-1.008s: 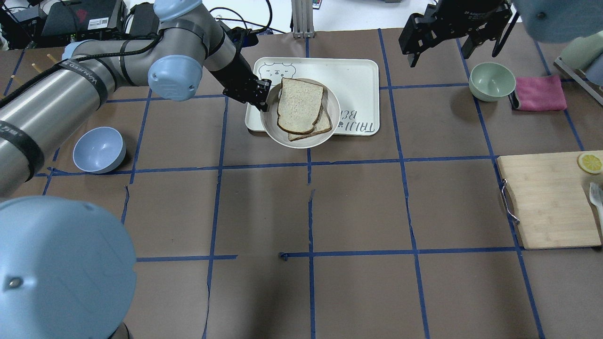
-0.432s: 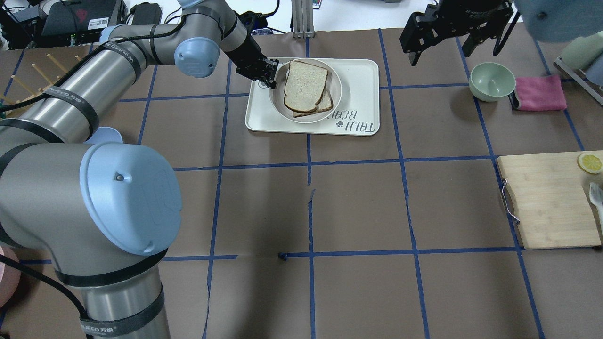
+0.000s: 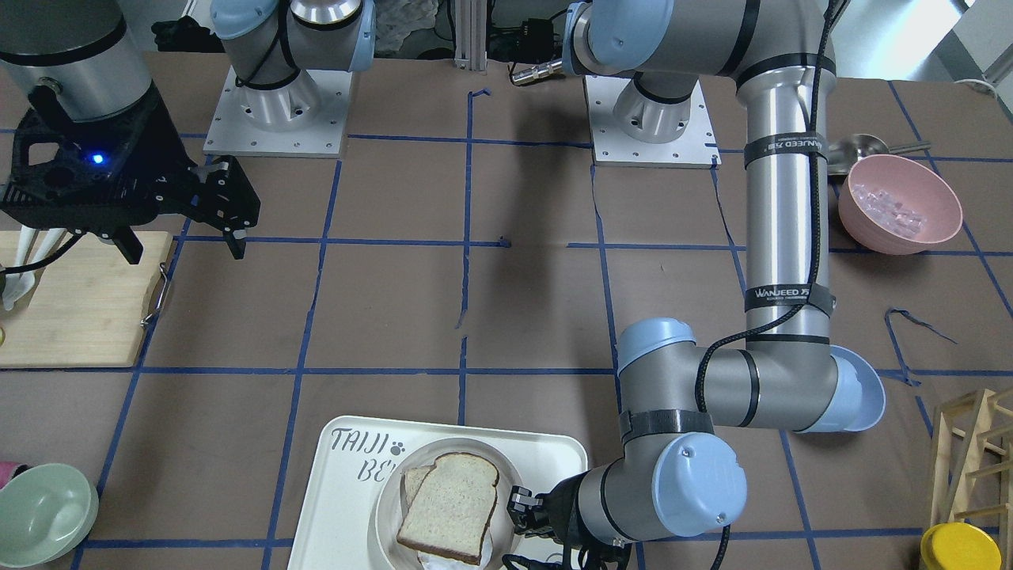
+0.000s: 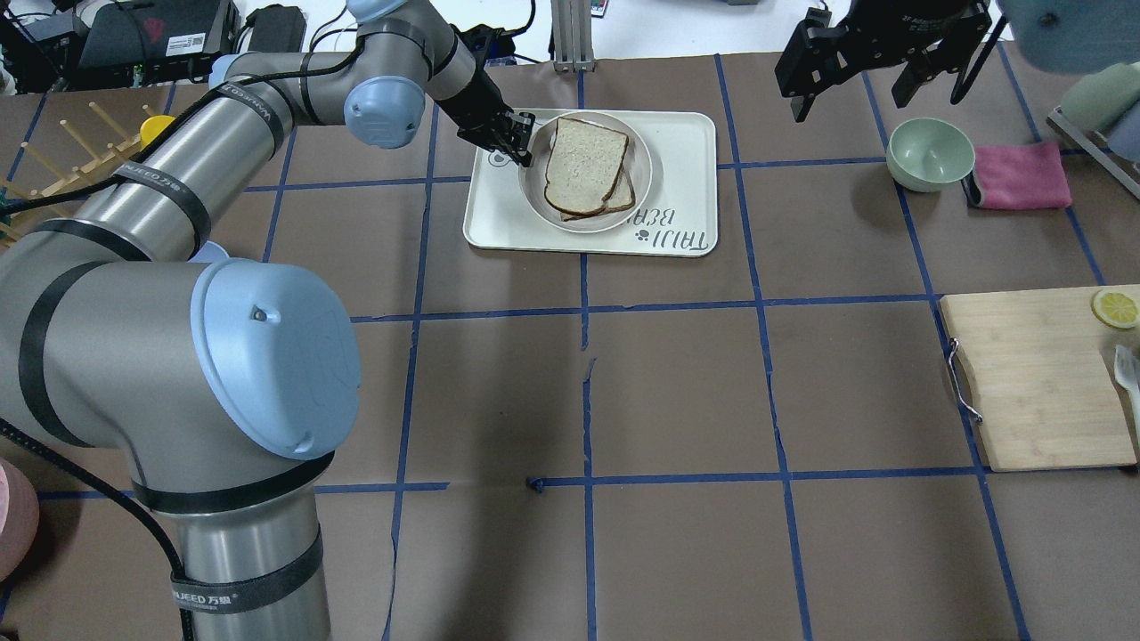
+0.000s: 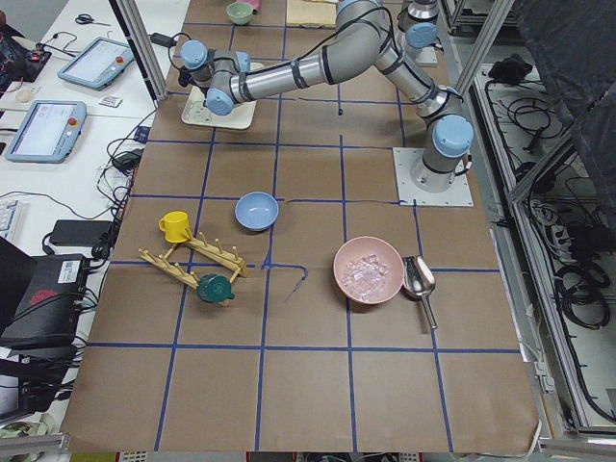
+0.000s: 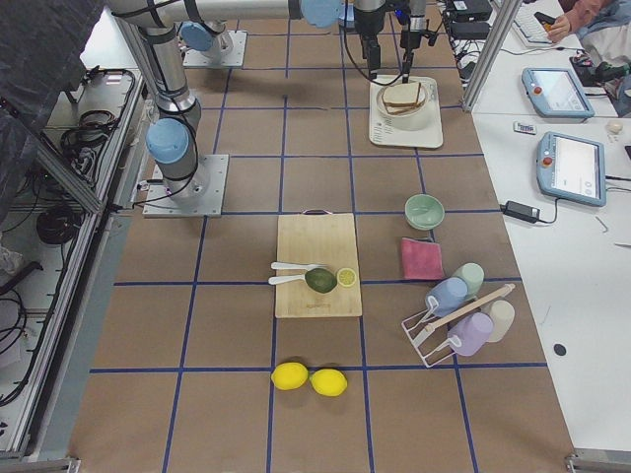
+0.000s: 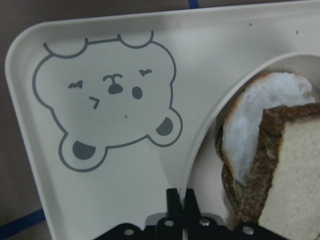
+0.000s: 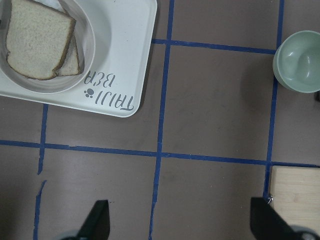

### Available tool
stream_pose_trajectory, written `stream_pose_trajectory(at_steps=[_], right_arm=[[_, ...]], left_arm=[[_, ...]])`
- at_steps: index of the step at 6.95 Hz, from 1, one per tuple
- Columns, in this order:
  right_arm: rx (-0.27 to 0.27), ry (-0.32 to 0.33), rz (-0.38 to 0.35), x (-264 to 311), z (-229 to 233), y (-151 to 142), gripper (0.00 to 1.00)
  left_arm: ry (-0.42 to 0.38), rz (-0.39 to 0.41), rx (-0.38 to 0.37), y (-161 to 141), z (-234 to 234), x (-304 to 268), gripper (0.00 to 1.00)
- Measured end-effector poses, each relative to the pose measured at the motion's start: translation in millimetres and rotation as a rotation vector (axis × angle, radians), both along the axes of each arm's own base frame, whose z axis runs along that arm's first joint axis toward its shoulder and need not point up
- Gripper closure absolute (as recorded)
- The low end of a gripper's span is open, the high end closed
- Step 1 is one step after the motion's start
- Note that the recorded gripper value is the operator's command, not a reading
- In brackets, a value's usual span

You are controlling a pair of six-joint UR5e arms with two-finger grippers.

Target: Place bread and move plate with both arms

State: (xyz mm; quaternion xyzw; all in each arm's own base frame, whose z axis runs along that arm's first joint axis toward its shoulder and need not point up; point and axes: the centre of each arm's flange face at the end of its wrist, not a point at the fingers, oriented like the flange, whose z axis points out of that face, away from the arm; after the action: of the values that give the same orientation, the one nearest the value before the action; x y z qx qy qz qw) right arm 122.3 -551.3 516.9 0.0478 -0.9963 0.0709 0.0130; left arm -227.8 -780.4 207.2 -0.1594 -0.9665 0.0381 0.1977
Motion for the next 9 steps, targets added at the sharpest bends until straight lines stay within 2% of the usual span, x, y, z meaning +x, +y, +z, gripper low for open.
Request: stream_pose_trajectory(at_steps=[2, 5, 6, 7, 8, 9], right_arm=[[-0.001, -0.001, 0.001, -1, 1, 1, 0.0], [-0.007, -0.005, 0.0, 5, 5, 6, 0.0], [-0.008, -0.006, 0.0, 6, 5, 7, 0.0], [-0.009, -0.007, -0.001, 6, 5, 7, 0.0], [-0.008, -0.007, -0.001, 6, 5, 7, 0.0], [-0.008, -0.008, -0.001, 6, 5, 7, 0.0]], left_arm=[[0.002, 0.017, 0.005, 2, 5, -2, 0.0], [-0.025, 0.054, 0.041, 14, 44, 4, 0.0], [-0.095, 0.061, 0.047, 22, 66, 13, 0.0], [-0.199, 0.066, 0.046, 32, 92, 26, 0.0], [-0.292, 0.068, 0.067, 48, 122, 38, 0.0], [-0.349, 0.073, 0.107, 67, 151, 49, 0.0]])
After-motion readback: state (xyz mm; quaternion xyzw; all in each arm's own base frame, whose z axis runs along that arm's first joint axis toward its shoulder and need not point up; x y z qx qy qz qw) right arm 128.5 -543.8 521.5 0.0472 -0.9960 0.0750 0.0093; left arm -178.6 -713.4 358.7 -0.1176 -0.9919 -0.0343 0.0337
